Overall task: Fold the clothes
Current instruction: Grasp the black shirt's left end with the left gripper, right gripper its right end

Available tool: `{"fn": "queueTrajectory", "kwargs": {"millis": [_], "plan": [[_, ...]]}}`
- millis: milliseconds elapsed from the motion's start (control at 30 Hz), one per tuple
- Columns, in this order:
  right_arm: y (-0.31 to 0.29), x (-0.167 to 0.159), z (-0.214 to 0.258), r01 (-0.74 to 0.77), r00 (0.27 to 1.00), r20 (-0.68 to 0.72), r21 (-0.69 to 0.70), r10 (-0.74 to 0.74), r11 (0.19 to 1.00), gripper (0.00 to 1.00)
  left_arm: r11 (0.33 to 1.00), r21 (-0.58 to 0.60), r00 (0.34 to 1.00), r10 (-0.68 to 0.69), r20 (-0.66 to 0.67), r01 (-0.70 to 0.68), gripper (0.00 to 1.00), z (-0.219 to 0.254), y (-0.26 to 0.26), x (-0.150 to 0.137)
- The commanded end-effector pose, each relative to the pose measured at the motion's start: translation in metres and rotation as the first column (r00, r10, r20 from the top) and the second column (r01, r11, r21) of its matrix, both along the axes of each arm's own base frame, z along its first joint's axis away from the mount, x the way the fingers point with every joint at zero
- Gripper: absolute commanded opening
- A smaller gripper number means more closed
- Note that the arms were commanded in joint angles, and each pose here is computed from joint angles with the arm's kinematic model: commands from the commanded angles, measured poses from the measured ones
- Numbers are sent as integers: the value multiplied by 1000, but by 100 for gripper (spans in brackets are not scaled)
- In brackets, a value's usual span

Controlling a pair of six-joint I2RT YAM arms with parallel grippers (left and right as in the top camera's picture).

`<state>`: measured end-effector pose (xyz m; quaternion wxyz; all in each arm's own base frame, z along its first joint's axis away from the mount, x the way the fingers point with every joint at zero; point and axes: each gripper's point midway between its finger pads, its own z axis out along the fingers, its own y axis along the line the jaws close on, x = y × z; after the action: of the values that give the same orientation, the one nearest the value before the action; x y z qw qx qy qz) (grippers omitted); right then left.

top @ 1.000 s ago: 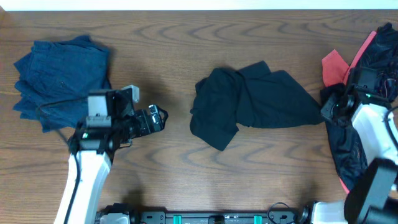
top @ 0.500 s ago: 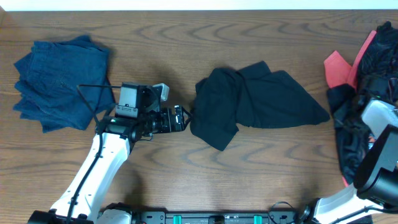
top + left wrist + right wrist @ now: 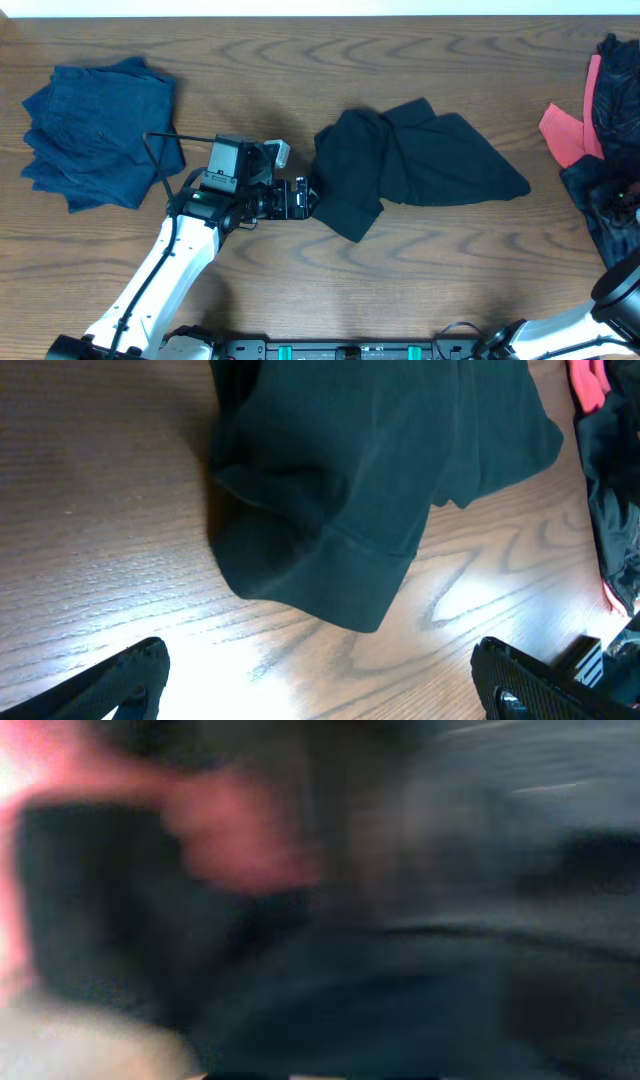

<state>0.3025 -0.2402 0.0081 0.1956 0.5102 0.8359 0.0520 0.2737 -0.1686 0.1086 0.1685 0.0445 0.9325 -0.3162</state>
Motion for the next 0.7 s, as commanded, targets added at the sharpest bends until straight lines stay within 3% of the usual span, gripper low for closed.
{"fn": "queueTrajectory", "kwargs": {"millis": [0,133,400,567,667], "plan": [[58,39,34,-311,928,240,79,284,947,25,1000,-9,1000,-4,-6,3,98,3,-2,0],[91,56,62,-435,858,327,48,397,899,33,1000,-5,1000,-4,-21,4,98,-3,-1,-4],[136,70,88,-546,782,349,-16,517,837,36,999,4,999,-44,-13,44,98,-19,-12,-11],[164,73,85,-602,754,325,-6,570,799,35,989,143,999,-31,36,26,98,-40,-12,0],[175,74,80,-623,746,284,-22,603,782,35,986,155,998,-62,34,56,99,-53,-24,2]]}}
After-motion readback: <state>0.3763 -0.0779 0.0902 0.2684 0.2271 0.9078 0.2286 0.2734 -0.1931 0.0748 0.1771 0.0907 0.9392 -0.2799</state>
